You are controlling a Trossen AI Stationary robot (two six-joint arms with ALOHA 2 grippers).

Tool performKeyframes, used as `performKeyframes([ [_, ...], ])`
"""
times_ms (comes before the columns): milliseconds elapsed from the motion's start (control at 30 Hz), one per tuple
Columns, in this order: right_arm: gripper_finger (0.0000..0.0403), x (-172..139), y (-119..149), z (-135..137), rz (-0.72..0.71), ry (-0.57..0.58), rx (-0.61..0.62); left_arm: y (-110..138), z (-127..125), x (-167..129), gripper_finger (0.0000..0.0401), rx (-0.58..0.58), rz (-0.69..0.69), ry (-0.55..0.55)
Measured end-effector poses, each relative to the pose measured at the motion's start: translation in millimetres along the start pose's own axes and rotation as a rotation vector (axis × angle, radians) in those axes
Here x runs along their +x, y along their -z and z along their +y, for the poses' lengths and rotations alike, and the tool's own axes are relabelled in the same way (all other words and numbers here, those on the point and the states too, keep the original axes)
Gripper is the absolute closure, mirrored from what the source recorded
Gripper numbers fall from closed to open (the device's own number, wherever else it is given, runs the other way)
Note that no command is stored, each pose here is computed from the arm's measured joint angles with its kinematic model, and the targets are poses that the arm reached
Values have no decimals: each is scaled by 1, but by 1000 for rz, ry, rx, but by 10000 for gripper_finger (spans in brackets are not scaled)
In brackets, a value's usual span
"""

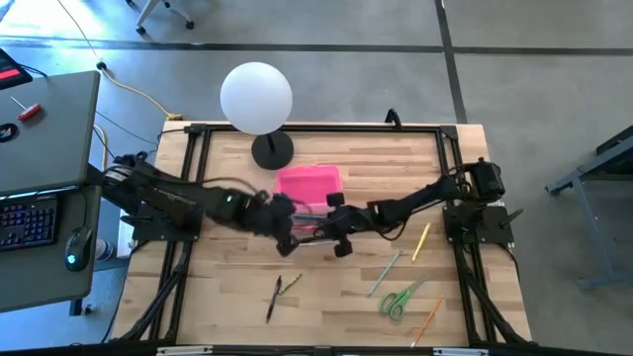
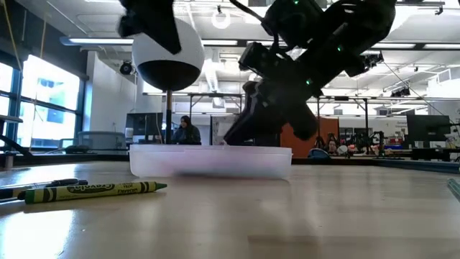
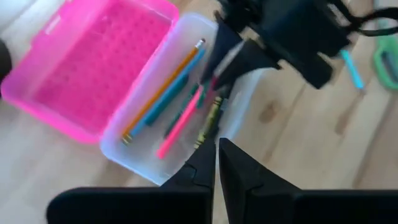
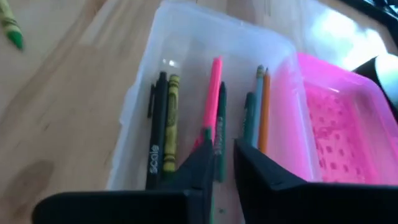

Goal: Pick & place school supplies into a supply box
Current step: Put the green crayon into the pink supply box, then put the black pen into the pink supply box

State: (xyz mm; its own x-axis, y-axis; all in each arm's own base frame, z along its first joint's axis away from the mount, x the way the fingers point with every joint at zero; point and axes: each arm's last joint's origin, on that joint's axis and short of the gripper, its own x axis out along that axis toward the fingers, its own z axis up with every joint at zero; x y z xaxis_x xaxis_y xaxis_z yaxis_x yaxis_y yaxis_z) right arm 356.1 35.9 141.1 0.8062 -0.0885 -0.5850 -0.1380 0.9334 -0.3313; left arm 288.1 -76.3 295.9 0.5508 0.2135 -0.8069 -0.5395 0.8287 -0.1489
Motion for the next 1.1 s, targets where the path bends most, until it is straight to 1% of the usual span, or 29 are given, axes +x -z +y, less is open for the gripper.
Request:
performKeyframes([
  [67, 344, 0, -1, -3, -10, 10, 6, 13, -11, -7, 356, -47, -15, -2],
  [167, 330, 0, -2, -5, -24, 29, 11, 40, -32, -9, 356, -100, -17, 11],
  [233, 323, 0, -3, -6, -36, 32, 13, 64, -45, -8, 355, -124, -14, -6],
  [300, 318, 0, -4, -5, -36, 32, 18, 86, -60, -6, 355, -208, -16, 7],
  [367, 315, 0, -4, -6, -45, 33, 25, 111, -68, -4, 357, -299, 19, -12],
  [433, 313, 0, -5, -6, -49, 30, 27, 130, -81, 1, 357, -395, 61, 4],
  [500, 313, 0, -5, -6, -49, 29, 27, 149, -86, 3, 355, -422, 128, -12],
  [533, 313, 0, -5, -6, -49, 30, 29, 155, -90, 6, 355, -449, 170, -3],
  [600, 313, 0, -5, -6, -52, 30, 35, 164, -97, 11, 354, -496, 270, 3],
  [667, 313, 0, -5, -6, -56, 31, 35, 171, -100, 15, 355, -510, 351, -14],
  [700, 312, 0, -6, -6, -59, 32, 36, 173, -103, 19, 356, -520, 383, -2],
  [800, 313, 0, -7, -6, -72, 40, 39, 177, -104, 26, 356, -511, 435, -20],
  [833, 313, 0, -7, -6, -72, 39, 39, 177, -107, 28, 355, -521, 447, -4],
  [933, 312, 0, -7, -6, -71, 39, 39, 178, -106, 30, 350, -516, 471, -20],
  [967, 311, 0, -7, -6, -71, 39, 39, 178, -107, 29, 348, -520, 469, -10],
  [1000, 311, 0, -7, -6, -71, 39, 39, 177, -107, 29, 346, -522, 456, -8],
  [1100, 312, 0, -7, -6, -69, 39, 39, 175, -106, 31, 337, -547, 345, -10],
])
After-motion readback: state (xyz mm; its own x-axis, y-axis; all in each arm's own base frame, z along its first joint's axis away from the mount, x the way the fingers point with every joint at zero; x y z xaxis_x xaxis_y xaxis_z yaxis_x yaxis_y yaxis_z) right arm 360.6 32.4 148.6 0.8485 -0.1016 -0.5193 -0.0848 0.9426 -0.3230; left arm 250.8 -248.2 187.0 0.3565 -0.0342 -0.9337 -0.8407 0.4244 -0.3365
